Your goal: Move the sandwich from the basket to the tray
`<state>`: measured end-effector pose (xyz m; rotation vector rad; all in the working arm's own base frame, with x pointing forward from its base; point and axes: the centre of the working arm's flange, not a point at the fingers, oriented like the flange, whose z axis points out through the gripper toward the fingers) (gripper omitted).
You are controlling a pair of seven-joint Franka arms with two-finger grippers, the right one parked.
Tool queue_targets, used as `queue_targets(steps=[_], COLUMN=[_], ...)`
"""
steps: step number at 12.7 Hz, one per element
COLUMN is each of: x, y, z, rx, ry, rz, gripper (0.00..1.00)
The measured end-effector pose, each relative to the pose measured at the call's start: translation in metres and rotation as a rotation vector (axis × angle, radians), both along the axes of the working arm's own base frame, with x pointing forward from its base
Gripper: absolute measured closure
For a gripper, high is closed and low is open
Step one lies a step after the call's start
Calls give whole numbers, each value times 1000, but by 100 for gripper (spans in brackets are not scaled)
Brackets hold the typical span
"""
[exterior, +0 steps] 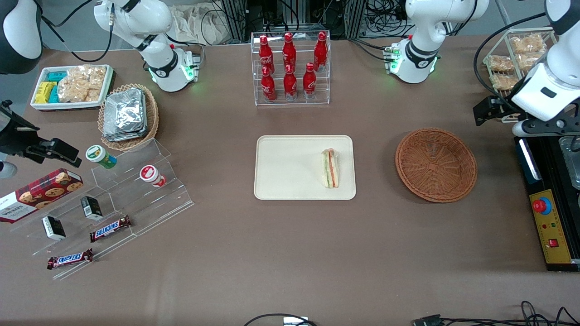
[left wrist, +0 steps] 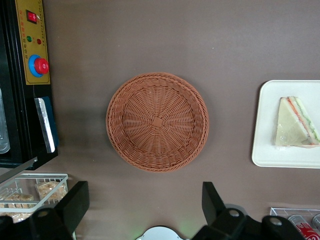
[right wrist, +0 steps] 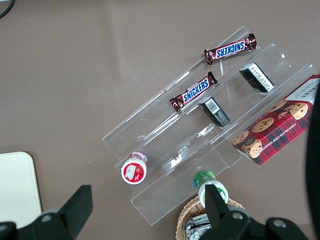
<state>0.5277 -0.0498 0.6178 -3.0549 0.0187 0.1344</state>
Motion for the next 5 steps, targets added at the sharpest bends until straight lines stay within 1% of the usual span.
queue_targets(steps=[5], x=[0], y=[-6], z=[5], rx=[5], ry=[-12], rz=[-8], gripper=[0])
